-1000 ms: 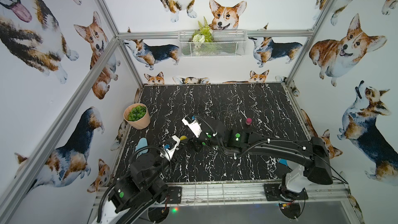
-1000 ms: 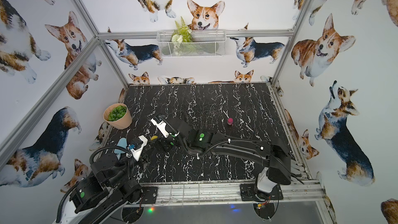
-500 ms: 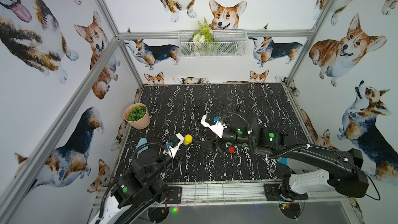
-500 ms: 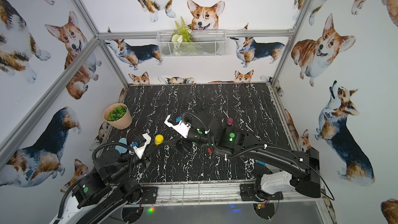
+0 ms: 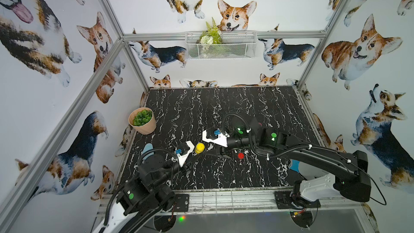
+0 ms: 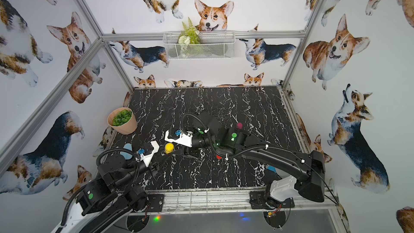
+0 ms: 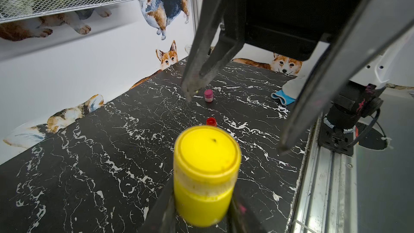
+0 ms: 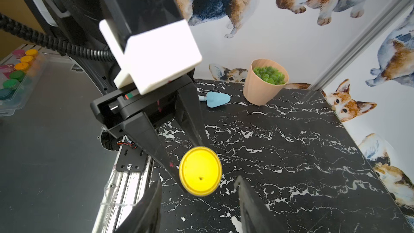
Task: Close the paint jar lid
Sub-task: Screw the lid onto the paint jar.
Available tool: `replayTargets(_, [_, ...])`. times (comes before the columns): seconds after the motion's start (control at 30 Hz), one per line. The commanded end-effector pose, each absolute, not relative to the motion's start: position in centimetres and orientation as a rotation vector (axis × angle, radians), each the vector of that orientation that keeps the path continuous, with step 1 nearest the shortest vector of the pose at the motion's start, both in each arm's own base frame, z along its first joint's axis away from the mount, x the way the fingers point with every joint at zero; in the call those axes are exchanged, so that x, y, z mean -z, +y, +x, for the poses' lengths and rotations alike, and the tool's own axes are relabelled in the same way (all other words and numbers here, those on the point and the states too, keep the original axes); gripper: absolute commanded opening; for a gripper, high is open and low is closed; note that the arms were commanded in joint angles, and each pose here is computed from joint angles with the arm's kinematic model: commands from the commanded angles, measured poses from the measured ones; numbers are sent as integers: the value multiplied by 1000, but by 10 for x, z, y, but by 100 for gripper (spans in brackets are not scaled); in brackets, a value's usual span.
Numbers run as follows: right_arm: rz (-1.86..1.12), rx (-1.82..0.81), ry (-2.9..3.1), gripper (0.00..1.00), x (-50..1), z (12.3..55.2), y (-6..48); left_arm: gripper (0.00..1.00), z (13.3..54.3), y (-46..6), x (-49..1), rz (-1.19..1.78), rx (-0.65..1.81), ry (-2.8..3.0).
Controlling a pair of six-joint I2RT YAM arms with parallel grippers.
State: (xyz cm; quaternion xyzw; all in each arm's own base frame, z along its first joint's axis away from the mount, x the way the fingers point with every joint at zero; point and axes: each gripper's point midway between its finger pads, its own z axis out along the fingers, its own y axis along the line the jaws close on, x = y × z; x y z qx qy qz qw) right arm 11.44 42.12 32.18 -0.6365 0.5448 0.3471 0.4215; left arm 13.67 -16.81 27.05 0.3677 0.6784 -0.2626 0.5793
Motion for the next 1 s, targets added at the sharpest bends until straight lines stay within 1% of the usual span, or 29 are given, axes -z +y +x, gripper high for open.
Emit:
replayTargets(0.0, [-1637,-894,1294,52,-329,108,427,26,137,-171,-279,855,627,1549])
replayTargets(0.07, [-1654,-893,1302,48,-325,108,430,26,137,-170,-280,852,625,1548])
replayTargets(0.17, [-1665,-895,1307,46,-321,109,433,26,137,-170,-280,850,623,1548])
replayTargets(0.47, [-1670,-908,1328,43,-315,108,435,26,138,-169,-280,844,616,1547])
replayTargets(0.6, [-1667,-915,1336,37,-315,109,437,26,139,-167,-281,838,608,1547])
replayTargets(0.77, [-1671,-906,1364,35,-308,111,438,26,139,-167,-281,836,606,1544])
replayTargets(0.87, [-1661,-902,1376,27,-307,112,438,26,139,-166,-282,832,603,1543])
replayTargets(0.97, [-1648,-887,1391,25,-306,114,440,26,139,-165,-282,829,598,1542])
